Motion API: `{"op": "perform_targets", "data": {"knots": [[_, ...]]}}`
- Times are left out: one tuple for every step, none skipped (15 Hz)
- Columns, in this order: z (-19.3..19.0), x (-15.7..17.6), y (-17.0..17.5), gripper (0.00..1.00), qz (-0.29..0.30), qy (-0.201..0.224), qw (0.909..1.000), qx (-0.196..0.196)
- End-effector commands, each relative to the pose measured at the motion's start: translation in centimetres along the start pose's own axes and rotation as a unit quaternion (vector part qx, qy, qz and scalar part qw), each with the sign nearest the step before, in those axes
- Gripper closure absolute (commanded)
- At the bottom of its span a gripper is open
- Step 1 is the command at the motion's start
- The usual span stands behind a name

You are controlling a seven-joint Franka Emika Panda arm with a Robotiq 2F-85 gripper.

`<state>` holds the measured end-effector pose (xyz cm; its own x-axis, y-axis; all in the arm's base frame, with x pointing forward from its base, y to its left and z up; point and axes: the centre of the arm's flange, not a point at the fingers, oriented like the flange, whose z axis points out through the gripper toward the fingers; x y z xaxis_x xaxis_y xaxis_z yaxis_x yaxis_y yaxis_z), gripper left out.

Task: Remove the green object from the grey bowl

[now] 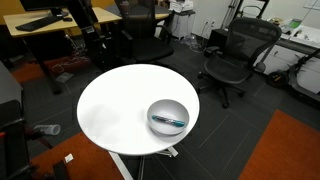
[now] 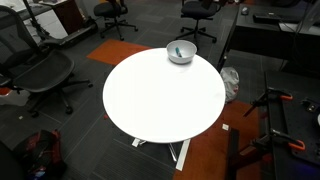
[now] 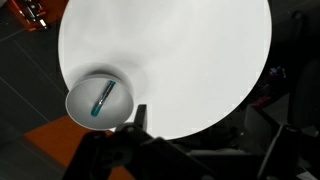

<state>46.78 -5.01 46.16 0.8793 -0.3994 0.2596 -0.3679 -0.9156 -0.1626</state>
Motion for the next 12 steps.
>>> {"op": "perform_targets", "data": {"knots": [[1.4,3.5,0.3,0.0,0.035,0.017,0.9991,-0.018],[1.9,4.1,0.5,0.0,0.044,0.02,0.9986,-0.023],[2.5,4.7,0.7,0.0,0.052,0.023,0.9979,-0.029],[2.9,5.2,0.9,0.0,0.061,0.025,0.9973,-0.033],[3.4,5.7,1.2,0.0,0.069,0.028,0.9964,-0.04],[3.9,6.3,1.4,0.0,0.079,0.03,0.9954,-0.045],[4.3,6.9,1.8,0.0,0.087,0.033,0.9944,-0.05],[4.7,7.4,2.1,0.0,0.095,0.034,0.9934,-0.055],[5.1,8.0,2.5,0.0,0.104,0.034,0.9923,-0.059],[5.5,8.5,3.0,0.0,0.113,0.033,0.9911,-0.062],[5.9,8.9,3.5,0.0,0.121,0.033,0.99,-0.065],[6.3,9.4,4.1,0.0,0.129,0.031,0.9888,-0.068]]}}
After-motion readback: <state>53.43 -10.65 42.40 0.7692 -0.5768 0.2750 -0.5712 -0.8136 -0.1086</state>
